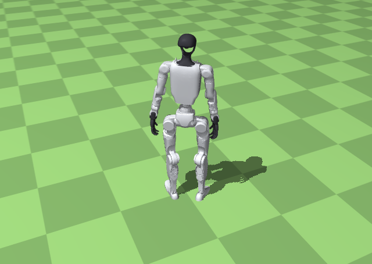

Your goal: In place motions

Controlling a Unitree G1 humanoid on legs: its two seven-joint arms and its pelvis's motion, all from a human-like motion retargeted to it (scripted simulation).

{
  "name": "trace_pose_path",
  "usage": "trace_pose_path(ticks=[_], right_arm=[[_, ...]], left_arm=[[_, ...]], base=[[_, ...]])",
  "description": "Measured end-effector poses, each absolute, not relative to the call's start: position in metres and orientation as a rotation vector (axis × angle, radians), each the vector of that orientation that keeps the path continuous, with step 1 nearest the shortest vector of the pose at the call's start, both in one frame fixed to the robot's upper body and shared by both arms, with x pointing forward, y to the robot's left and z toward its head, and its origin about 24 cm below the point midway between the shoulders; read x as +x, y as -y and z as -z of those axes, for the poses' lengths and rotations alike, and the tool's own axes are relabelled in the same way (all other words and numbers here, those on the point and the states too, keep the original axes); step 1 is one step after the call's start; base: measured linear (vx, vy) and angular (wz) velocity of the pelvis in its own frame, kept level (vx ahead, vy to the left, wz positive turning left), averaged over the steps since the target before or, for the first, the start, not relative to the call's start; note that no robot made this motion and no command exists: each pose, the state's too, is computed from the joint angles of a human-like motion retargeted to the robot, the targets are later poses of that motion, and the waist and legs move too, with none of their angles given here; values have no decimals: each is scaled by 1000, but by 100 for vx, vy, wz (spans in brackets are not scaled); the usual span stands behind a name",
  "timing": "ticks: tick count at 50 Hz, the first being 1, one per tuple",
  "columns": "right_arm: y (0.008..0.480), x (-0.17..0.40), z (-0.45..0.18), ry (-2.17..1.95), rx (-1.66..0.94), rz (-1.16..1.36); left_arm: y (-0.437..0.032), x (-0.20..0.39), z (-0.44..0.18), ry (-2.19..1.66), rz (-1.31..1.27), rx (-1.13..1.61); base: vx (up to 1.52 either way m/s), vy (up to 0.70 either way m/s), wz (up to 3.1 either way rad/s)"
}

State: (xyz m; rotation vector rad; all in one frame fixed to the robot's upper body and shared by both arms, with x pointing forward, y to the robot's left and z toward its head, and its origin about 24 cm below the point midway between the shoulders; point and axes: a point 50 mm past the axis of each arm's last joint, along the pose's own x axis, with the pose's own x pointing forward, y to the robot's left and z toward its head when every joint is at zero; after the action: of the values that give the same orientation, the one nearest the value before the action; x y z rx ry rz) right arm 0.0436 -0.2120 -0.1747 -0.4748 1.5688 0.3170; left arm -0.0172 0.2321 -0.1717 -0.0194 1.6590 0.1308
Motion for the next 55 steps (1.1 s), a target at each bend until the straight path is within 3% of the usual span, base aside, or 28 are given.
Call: trace_pose_path(ticks=[13,25,40,55], right_arm=[[204,23,177,-1580,-275,-183],[198,24,179,-1568,-353,-305],[177,74,176,-1415,-401,-426],[182,66,176,-1486,-454,-405]], left_arm=[[-206,-12,177,-1648,-100,-96],[-204,-32,175,-1719,-107,-87],[-210,-62,169,-1802,-133,-88],[-203,-42,174,-1731,-103,-91]], base=[[-3,-1,-23],[-2,-5,1],[-17,-10,-75],[-17,1,-103]])
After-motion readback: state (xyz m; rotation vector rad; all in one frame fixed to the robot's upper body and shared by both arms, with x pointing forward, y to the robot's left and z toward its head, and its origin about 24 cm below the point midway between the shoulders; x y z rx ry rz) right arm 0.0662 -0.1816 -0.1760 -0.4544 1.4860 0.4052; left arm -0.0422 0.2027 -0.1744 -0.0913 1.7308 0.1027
